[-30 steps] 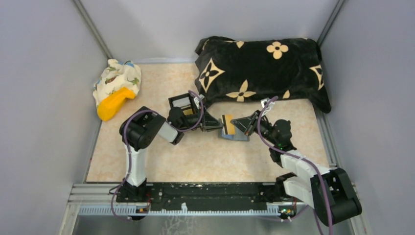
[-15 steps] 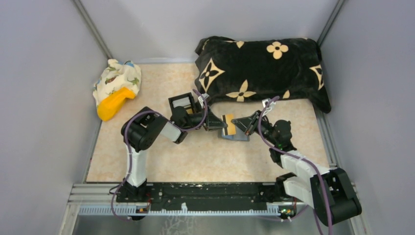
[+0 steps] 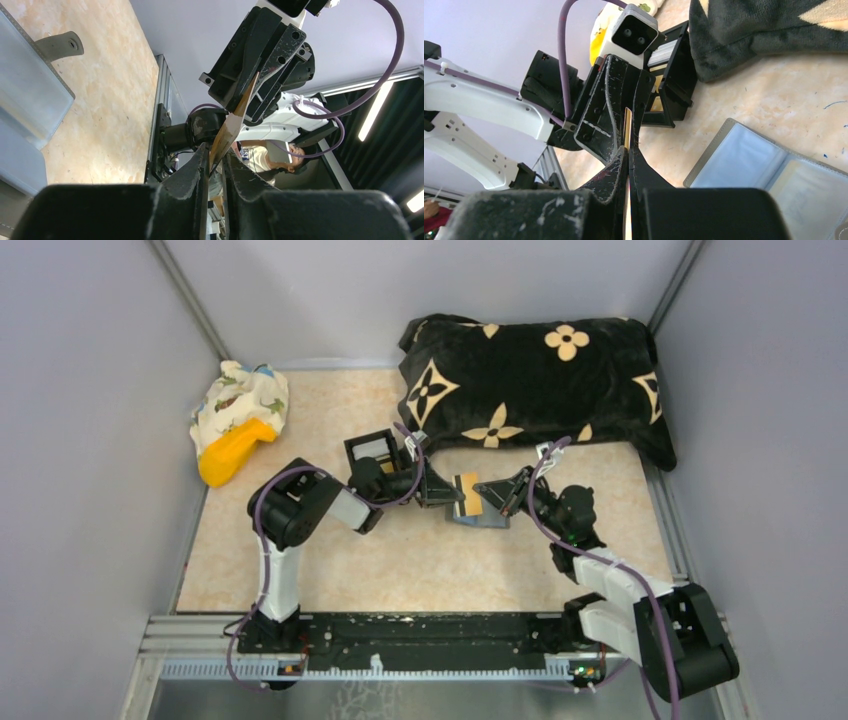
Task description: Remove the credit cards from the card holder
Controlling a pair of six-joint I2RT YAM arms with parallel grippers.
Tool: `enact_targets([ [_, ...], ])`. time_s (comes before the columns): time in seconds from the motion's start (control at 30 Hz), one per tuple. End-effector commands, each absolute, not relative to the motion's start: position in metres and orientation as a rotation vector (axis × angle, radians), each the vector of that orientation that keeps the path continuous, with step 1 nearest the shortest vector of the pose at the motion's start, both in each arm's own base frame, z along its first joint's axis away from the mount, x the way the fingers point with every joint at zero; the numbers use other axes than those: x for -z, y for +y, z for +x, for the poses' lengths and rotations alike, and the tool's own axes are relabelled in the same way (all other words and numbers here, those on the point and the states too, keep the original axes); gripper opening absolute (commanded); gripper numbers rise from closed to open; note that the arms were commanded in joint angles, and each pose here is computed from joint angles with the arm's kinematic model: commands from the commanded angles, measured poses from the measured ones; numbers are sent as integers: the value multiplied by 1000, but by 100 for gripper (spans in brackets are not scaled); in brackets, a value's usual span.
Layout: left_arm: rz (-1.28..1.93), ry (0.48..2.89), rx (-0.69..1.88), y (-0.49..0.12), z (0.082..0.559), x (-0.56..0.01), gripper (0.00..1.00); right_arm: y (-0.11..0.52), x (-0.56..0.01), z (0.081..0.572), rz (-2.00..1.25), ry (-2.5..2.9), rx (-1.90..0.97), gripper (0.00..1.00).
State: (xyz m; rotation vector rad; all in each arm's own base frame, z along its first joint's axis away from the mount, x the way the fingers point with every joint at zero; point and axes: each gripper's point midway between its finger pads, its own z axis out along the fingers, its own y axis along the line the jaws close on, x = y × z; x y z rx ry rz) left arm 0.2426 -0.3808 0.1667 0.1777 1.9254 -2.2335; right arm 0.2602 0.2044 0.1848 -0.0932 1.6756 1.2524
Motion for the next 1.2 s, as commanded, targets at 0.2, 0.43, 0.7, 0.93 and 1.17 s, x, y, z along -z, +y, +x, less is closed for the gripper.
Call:
enact_targets([
  [0.2,406,1590,2212,-368,230,-216,11,203,-199,262,-113,1622,-1240,0],
  [0.43,435,1585,2169,-371,236,-213,0,203,-199,262,-125,1624,-1239,0],
  [0.7,513,1623,1997,-360,267,-209,0,199,-202,267,-121,1625,-1181,36],
  [0.93,563,1700,1741,-337,326,-208,0,188,-197,273,-88,1663,-1078,38],
  [1.17,905,1846,1209,-318,384,-188,0,185,-169,266,-75,1737,-1064,37],
])
